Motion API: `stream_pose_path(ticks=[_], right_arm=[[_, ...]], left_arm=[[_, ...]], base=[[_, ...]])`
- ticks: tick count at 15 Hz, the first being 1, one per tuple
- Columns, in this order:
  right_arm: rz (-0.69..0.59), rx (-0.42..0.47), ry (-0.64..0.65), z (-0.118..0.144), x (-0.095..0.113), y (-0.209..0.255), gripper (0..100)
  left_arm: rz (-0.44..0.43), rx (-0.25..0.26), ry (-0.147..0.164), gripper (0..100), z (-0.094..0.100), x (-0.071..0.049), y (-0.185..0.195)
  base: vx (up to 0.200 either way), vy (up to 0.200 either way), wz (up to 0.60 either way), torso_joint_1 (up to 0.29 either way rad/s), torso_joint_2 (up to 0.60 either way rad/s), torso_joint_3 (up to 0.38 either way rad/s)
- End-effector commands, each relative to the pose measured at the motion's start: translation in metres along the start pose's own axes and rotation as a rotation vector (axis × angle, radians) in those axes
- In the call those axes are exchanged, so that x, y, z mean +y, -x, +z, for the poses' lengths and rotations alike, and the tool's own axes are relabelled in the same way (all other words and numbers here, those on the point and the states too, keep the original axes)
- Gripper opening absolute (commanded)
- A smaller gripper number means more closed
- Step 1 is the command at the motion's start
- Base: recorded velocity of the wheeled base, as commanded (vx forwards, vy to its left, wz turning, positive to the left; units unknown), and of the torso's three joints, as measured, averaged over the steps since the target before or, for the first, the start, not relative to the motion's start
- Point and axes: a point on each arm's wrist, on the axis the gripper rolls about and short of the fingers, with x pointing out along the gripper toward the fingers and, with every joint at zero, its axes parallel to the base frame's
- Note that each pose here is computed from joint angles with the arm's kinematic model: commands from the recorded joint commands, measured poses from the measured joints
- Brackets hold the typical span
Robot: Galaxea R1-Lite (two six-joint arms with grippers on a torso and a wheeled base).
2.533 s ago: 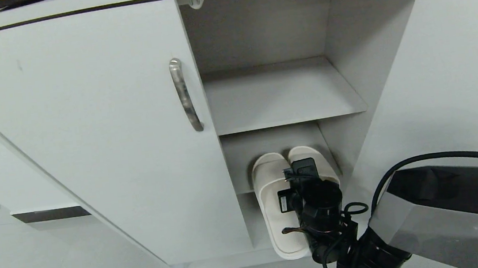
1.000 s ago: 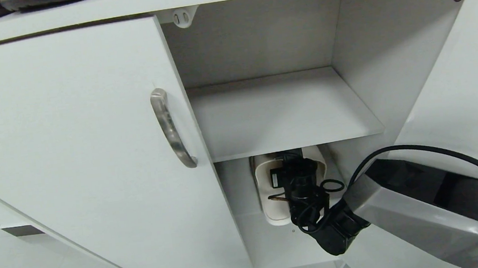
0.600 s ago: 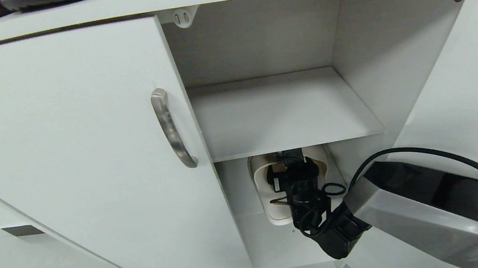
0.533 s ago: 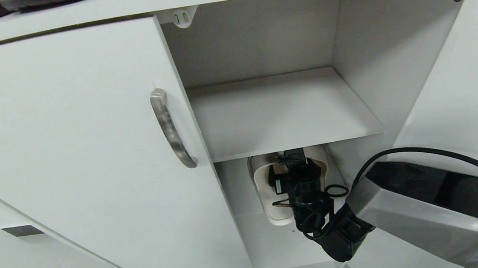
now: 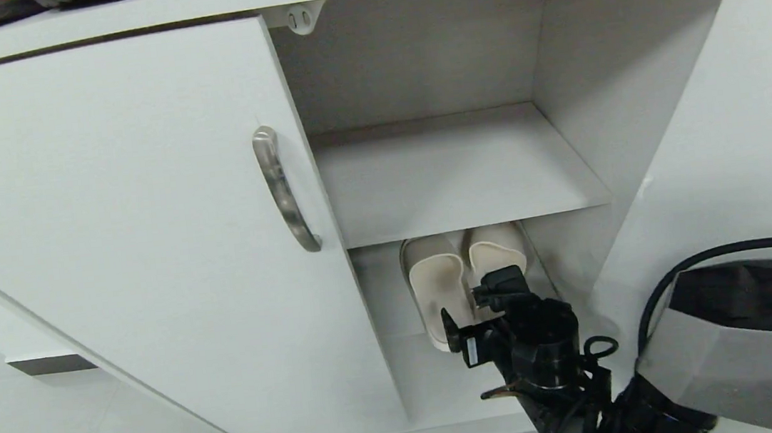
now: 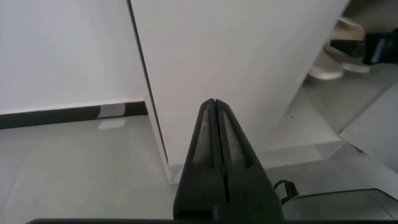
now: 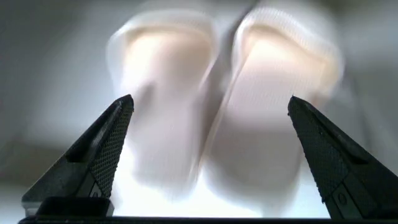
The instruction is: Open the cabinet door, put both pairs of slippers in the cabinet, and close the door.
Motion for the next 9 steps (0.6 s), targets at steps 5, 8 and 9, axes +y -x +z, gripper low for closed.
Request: stream_pose_path(ticks=[5, 8, 9], right_arm=[[0.189, 0.046, -0.071, 0.021, -0.013, 0.069, 0], [0.193, 0.050, -0.068, 0.021, -0.014, 0.071, 0], [0.201, 0.048, -0.069, 0.023, -0.015, 0.073, 0]], left_arm=[[-0.002, 0.002, 0.000, 0, 0.000, 0.000, 0.000], [0.000, 0.002, 0.000, 0, 0.000, 0.000, 0.000], [0.000, 0.002, -0.002, 0, 0.000, 0.000, 0.000]], base=[[-0.200, 0.000, 0.00, 0.003, 0.00, 0.004], [-0.200, 0.000, 0.00, 0.009, 0.00, 0.002], [0.000, 0.000, 0.00, 0.000, 0.00, 0.000]])
